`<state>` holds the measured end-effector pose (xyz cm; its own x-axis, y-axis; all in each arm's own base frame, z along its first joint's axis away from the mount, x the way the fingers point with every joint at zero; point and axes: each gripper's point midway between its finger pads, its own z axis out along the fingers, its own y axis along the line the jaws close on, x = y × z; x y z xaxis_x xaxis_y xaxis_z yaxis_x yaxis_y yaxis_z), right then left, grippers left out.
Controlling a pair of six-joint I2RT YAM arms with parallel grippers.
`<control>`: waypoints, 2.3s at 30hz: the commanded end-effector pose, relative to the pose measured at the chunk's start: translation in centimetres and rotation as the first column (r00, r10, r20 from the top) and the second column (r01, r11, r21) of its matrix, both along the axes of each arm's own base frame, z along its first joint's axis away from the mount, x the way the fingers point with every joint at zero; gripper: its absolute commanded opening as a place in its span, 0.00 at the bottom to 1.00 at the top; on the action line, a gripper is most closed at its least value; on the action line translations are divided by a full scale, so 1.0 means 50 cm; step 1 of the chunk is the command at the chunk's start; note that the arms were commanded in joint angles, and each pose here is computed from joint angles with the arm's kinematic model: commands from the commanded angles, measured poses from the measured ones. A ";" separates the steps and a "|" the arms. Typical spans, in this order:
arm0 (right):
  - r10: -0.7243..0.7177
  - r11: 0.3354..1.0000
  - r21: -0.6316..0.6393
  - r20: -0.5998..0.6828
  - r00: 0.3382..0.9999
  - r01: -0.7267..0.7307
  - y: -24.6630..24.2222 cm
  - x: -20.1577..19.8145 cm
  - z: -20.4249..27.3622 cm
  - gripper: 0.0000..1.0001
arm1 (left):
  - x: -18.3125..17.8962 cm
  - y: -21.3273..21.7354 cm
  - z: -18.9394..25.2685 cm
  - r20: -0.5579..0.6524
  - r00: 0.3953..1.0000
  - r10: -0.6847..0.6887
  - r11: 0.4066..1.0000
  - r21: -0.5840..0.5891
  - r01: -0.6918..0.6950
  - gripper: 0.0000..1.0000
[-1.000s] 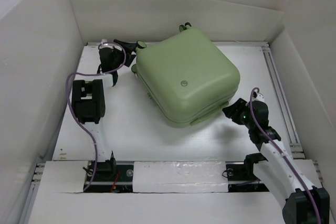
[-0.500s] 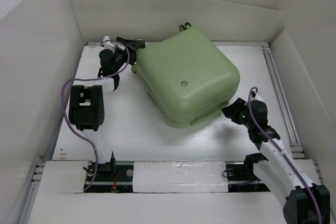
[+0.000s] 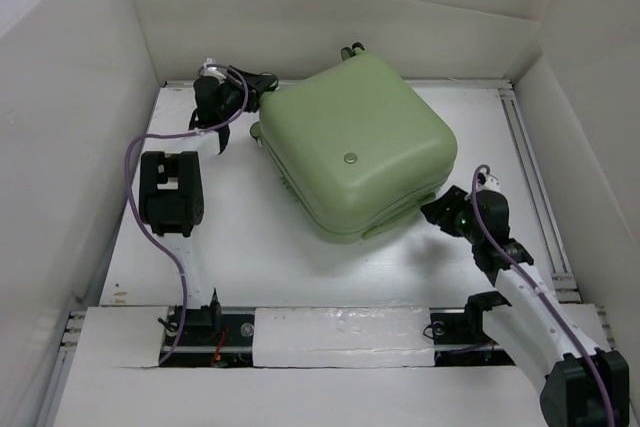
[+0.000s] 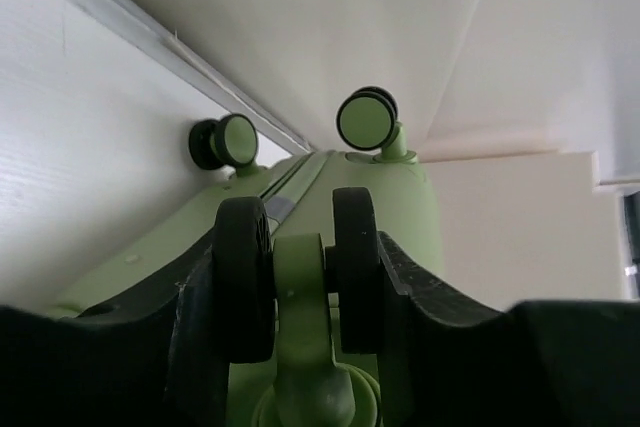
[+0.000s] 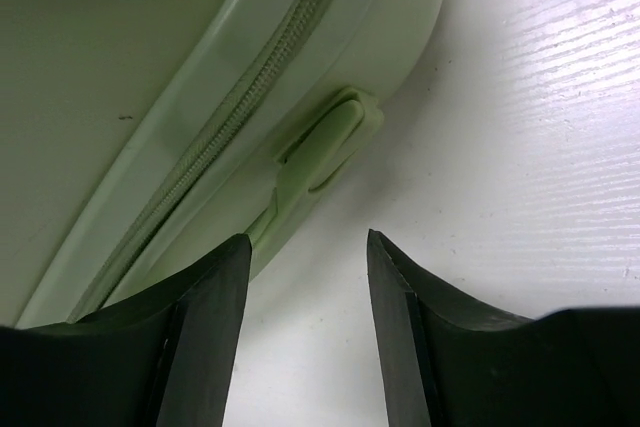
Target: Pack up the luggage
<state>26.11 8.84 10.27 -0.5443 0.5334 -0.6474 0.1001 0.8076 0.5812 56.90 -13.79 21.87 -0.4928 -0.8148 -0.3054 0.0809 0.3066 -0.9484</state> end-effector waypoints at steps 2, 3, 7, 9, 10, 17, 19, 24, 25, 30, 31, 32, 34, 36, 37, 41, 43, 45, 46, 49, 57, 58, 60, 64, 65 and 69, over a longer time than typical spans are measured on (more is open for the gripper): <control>0.014 1.000 0.008 0.145 0.989 -0.016 0.012 0.046 0.112 0.58 | 0.009 -0.018 0.070 0.114 0.992 -0.044 0.999 0.023 0.042 0.12; 0.015 1.000 0.005 0.128 0.992 -0.015 0.012 0.050 0.110 0.58 | 0.009 -0.018 0.070 0.114 0.992 -0.044 0.999 0.023 0.042 0.03; 0.050 0.999 -0.005 0.141 0.989 -0.050 0.023 0.065 0.147 0.58 | -0.014 -0.015 0.033 0.086 0.995 -0.048 0.998 0.055 0.044 0.00; 0.033 0.999 -0.019 0.168 0.985 -0.030 0.018 0.088 0.176 0.55 | -0.049 0.001 0.027 0.082 0.997 0.000 0.997 0.079 -0.007 0.00; 0.041 0.999 -0.037 0.141 0.989 -0.037 0.019 0.103 0.164 0.52 | -0.066 0.007 0.028 0.086 0.996 0.015 0.997 0.080 -0.022 0.00; 0.327 0.943 0.038 0.075 0.942 -0.331 0.174 0.260 0.193 0.29 | -0.283 -0.010 0.043 0.144 0.988 0.056 0.998 0.026 -0.060 0.00; 0.407 0.909 0.044 0.125 0.905 -0.415 0.251 0.304 0.260 0.31 | -0.362 -0.038 0.032 0.145 0.989 0.043 0.997 0.055 -0.052 0.00; 0.501 0.865 -0.022 0.095 0.861 -0.501 0.350 0.328 0.334 0.48 | -0.507 -0.104 0.019 0.164 0.986 -0.012 0.989 0.146 -0.012 0.00; 0.503 0.864 -0.044 0.124 0.855 -0.502 0.353 0.324 0.368 0.50 | -0.547 -0.116 0.054 0.222 0.974 -0.036 0.991 0.131 0.007 0.00; 0.403 0.915 -0.125 0.247 0.881 -0.383 0.312 0.275 0.495 0.64 | -0.636 -0.112 0.009 0.201 0.977 -0.067 0.991 0.128 0.042 0.00; 0.378 0.926 -0.128 0.299 0.876 -0.355 0.287 0.241 0.539 0.64 | -0.646 -0.115 0.009 0.208 0.974 -0.088 0.990 0.126 0.062 0.00; 0.390 0.921 -0.144 0.316 0.865 -0.362 0.293 0.210 0.543 0.64 | -0.656 -0.121 0.015 0.218 0.969 -0.115 0.988 0.122 0.090 0.00; 0.359 0.933 -0.161 0.337 0.870 -0.322 0.260 0.134 0.517 0.53 | -0.667 -0.131 0.009 0.215 0.964 -0.154 0.982 0.139 0.126 0.00; 0.357 0.934 -0.127 0.385 0.851 -0.335 0.267 0.070 0.502 0.42 | -0.671 -0.143 0.003 0.213 0.957 -0.195 0.973 0.163 0.162 0.00; 0.378 0.926 -0.129 0.323 0.868 -0.355 0.266 0.038 0.407 0.30 | -0.672 -0.147 0.009 0.214 0.955 -0.207 0.971 0.163 0.174 0.00; 0.371 0.917 -0.022 0.416 0.830 -0.399 0.249 -0.086 0.344 0.02 | -0.678 -0.181 0.027 0.241 0.929 -0.279 0.949 0.214 0.230 0.00; 0.362 0.916 0.008 0.411 0.837 -0.400 0.250 -0.110 0.301 0.00 | -0.693 -0.221 0.027 0.252 0.902 -0.351 0.922 0.261 0.286 0.00; 0.402 0.895 0.010 0.410 0.819 -0.445 0.267 -0.125 0.237 0.00 | -0.703 -0.263 0.067 0.303 0.865 -0.400 0.903 0.294 0.314 0.00; 0.429 0.881 0.012 0.407 0.807 -0.474 0.280 -0.133 0.219 0.00 | -0.719 -0.305 0.051 0.280 0.847 -0.453 0.874 0.326 0.360 0.00; 0.504 0.852 -0.041 0.333 0.797 -0.522 0.310 -0.144 0.147 0.01 | -0.731 -0.364 0.083 0.293 0.808 -0.511 0.846 0.338 0.413 0.00; 0.371 0.927 -0.078 0.323 0.870 -0.367 0.249 -0.131 0.103 0.40 | -0.738 -0.372 0.125 0.307 0.829 -0.467 0.865 0.353 0.357 0.29; 0.338 0.940 -0.071 0.333 0.881 -0.334 0.238 -0.126 0.105 0.42 | -0.735 -0.360 0.120 0.288 0.842 -0.455 0.863 0.376 0.338 0.40; 0.306 0.951 -0.062 0.355 0.883 -0.304 0.228 -0.120 0.118 0.43 | -0.723 -0.325 0.145 0.315 0.865 -0.392 0.880 0.402 0.252 0.62; 0.254 0.967 -0.088 0.327 0.910 -0.239 0.212 -0.101 0.098 0.43 | -0.676 -0.231 0.160 0.282 0.932 -0.226 0.894 0.439 0.084 0.83; 0.279 0.960 -0.090 0.329 0.902 -0.265 0.228 -0.098 0.100 0.43 | -0.664 -0.208 0.146 0.254 0.948 -0.189 0.890 0.453 0.056 0.88; 0.394 0.919 -0.158 0.326 0.859 -0.361 0.273 -0.091 0.094 0.46 | -0.622 -0.134 0.123 0.226 0.972 -0.062 0.912 0.409 -0.037 0.91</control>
